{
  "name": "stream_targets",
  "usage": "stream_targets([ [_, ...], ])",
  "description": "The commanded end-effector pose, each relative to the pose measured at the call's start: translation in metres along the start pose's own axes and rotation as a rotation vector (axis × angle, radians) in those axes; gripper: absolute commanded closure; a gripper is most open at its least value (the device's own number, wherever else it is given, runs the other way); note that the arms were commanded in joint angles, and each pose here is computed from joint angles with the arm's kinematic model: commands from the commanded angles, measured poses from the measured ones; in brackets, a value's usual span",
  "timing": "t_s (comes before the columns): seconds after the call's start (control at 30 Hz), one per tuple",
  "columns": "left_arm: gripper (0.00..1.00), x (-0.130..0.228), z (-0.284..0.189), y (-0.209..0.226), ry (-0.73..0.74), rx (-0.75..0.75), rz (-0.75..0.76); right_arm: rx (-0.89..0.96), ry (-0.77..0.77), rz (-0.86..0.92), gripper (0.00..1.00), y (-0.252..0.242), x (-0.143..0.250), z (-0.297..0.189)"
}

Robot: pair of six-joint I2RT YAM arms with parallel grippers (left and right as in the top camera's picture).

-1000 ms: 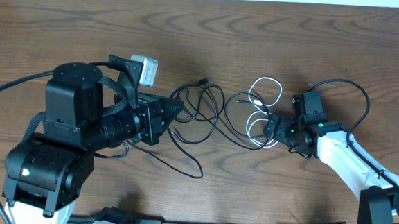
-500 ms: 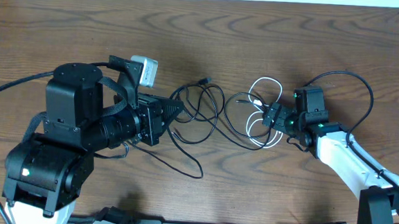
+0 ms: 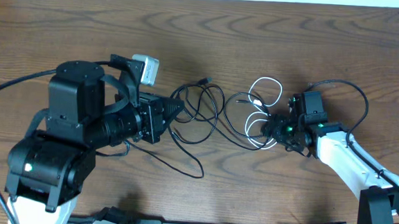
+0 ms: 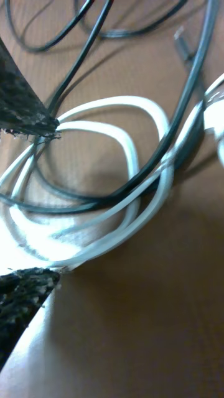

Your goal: Untangle cables

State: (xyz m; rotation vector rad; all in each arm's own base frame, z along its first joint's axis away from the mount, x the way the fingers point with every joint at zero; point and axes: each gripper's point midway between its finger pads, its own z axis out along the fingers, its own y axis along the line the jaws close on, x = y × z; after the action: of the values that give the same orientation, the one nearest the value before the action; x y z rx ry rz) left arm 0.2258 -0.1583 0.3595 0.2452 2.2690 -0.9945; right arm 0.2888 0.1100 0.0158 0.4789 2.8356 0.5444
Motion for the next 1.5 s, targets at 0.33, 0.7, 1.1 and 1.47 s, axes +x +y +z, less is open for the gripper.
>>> stream_targets([
  [0.33, 0.92, -0.004, 0.011, 0.007, 0.027, -0.013, -0.027, 0.138, -0.064, -0.071, 0.52, -0.012, -0.021, -0.018],
  [0.7, 0.92, -0.004, 0.011, 0.007, 0.027, -0.013, -0.028, 0.138, -0.065, -0.080, 0.72, -0.013, -0.021, -0.008],
  [1.1, 0.92, -0.004, 0.011, 0.007, 0.026, -0.013, -0.027, 0.138, 0.052, -0.033, 0.76, -0.021, -0.002, 0.021],
  [1.47, 0.92, -0.004, 0.011, 0.007, 0.027, -0.013, -0.027, 0.109, 0.088, -0.025, 0.99, -0.016, 0.003, 0.023],
])
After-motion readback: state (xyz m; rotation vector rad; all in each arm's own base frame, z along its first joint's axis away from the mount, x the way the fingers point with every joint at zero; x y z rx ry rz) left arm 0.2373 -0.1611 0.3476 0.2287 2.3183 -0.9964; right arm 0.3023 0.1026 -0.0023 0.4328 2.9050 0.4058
